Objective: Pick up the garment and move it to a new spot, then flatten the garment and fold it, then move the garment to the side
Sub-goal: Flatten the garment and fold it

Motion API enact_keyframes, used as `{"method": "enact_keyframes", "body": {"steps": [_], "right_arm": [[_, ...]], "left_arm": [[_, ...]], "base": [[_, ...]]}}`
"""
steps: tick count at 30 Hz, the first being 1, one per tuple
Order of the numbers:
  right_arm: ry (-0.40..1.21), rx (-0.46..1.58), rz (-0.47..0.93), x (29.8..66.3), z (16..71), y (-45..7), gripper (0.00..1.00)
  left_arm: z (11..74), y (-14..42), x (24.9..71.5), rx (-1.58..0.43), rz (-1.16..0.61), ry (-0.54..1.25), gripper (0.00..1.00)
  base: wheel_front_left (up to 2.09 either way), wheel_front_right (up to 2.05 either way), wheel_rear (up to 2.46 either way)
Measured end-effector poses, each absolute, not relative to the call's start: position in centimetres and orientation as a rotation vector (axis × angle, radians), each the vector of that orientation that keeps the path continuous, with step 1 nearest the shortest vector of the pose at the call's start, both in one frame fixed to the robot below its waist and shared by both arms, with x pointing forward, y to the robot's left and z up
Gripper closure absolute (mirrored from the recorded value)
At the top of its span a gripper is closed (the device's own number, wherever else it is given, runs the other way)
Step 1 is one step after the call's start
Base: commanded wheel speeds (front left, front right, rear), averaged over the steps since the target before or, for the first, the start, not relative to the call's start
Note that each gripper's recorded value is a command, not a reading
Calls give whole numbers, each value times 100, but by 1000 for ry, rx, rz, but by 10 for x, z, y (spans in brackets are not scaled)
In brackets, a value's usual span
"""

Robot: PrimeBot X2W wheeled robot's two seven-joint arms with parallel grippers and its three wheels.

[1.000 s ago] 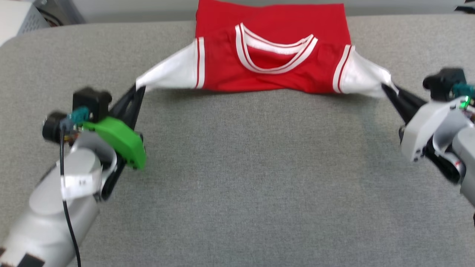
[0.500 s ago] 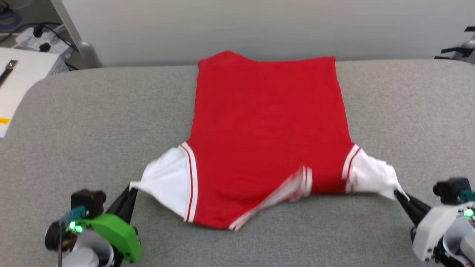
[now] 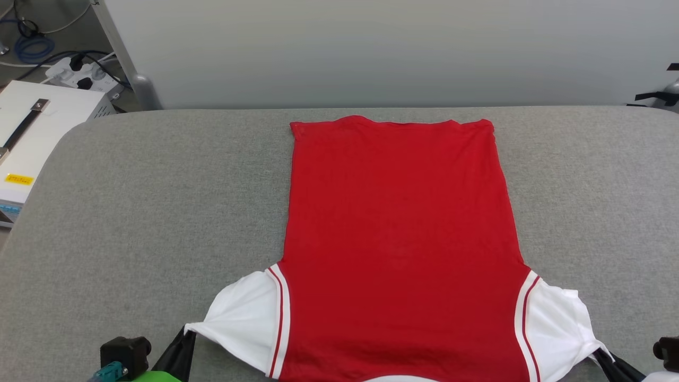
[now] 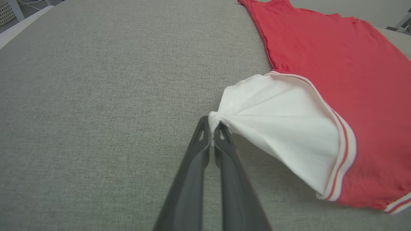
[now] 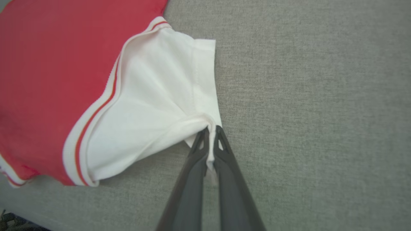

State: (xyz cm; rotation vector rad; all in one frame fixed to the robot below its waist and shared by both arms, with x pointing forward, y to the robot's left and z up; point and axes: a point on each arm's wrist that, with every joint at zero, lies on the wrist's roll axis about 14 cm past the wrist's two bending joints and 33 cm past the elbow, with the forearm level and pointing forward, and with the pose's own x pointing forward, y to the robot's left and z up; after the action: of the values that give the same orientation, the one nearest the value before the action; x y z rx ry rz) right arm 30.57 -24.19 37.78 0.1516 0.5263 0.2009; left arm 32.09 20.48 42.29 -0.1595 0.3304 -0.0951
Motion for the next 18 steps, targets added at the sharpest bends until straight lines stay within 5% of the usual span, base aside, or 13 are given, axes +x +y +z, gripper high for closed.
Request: {"method": "enact_keyframes", "body": {"steps": [2, 3, 4, 5, 18], "right_arm": [[515, 150, 201, 310, 381, -241, 100], [507, 146, 203, 312, 383, -240, 79], [491, 139, 202, 316, 387, -241, 11], [471, 121, 197, 321, 392, -244, 0], [-1, -62, 158, 435, 571, -280, 0]], "left_arm": [[423, 201, 320, -160, -103, 329, 100], [423, 199, 320, -160, -107, 329, 100], [422, 197, 320, -162, -110, 328, 100], [422, 195, 320, -162, -114, 326, 100], [439, 184, 345, -153, -121, 245, 100]], "base": [[0, 0, 0], [0, 0, 0], [0, 0, 0], [0, 0, 0], [0, 0, 0]]}}
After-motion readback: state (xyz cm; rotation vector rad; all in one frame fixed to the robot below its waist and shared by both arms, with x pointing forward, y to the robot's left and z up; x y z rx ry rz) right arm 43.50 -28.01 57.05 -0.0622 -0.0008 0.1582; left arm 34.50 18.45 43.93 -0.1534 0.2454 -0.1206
